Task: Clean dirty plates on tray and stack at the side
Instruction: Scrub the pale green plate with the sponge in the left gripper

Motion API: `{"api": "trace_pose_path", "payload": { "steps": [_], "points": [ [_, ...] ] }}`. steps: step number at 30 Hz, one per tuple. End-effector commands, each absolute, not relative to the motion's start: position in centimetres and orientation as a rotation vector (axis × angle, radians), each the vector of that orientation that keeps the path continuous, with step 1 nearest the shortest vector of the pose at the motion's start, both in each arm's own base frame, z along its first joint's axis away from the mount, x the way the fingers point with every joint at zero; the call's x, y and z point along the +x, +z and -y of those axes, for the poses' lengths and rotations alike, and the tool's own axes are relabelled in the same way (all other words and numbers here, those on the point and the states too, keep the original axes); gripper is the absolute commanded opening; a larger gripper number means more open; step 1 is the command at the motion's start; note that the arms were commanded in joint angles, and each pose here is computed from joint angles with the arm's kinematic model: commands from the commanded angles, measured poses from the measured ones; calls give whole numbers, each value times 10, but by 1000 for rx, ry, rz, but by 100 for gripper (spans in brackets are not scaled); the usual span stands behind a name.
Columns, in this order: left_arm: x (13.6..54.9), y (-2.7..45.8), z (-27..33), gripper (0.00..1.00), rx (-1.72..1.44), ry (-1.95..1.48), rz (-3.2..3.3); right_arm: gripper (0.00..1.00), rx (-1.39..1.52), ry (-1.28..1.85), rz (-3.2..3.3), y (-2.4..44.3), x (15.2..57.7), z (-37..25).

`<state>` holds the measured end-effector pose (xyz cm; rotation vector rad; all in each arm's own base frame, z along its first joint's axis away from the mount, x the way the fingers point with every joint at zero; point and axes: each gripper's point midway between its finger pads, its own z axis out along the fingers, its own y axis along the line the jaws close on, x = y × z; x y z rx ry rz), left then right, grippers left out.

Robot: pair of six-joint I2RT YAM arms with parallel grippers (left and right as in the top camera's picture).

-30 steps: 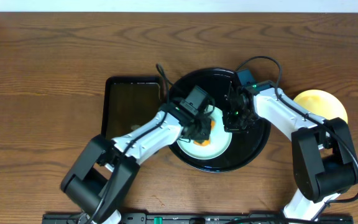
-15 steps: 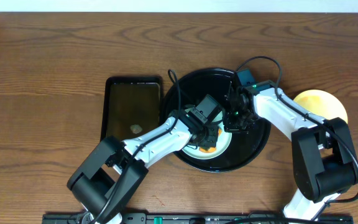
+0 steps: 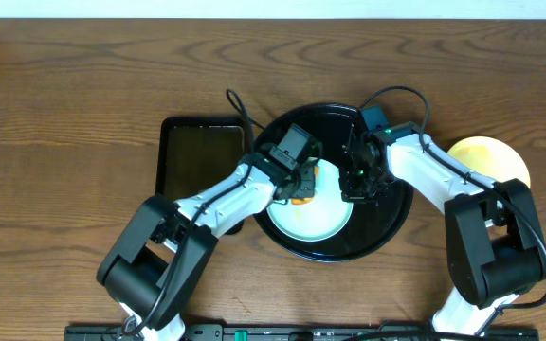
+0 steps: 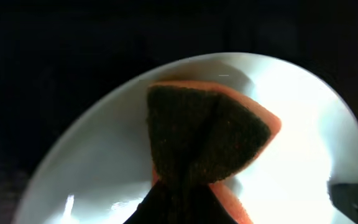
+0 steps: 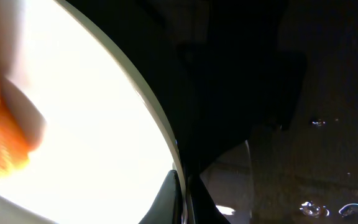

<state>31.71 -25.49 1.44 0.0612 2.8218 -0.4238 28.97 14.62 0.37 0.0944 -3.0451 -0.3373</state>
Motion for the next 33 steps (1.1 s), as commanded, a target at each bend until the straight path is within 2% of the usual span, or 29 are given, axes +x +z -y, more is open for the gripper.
{"api": "trace_pose_path", "payload": {
  "steps": [1,5,10,21,24,26,29,33],
  "points": [
    [306,-4,231,12,35,-280,-2901,1,107,-291,3024,0,279,-144],
    [284,-11,214,8,90,-175,-2995,1,112,-291,3024,0,279,-144],
    [289,-3,194,8,83,-79,-2982,1,112,-290,3023,0,278,-144],
    [298,86,178,8,35,-188,-2827,1,116,-307,3049,0,285,-147],
    [298,98,160,8,-4,-177,-2817,18,119,-317,3063,0,289,-148],
    [301,101,145,8,-54,-160,-2821,21,123,-326,3077,0,292,-149],
    [306,98,121,8,-155,-133,-2834,20,127,-338,3089,-1,296,-152],
    [312,94,98,8,-236,-111,-2830,13,125,-364,3069,-5,294,-155]
  ]
}}
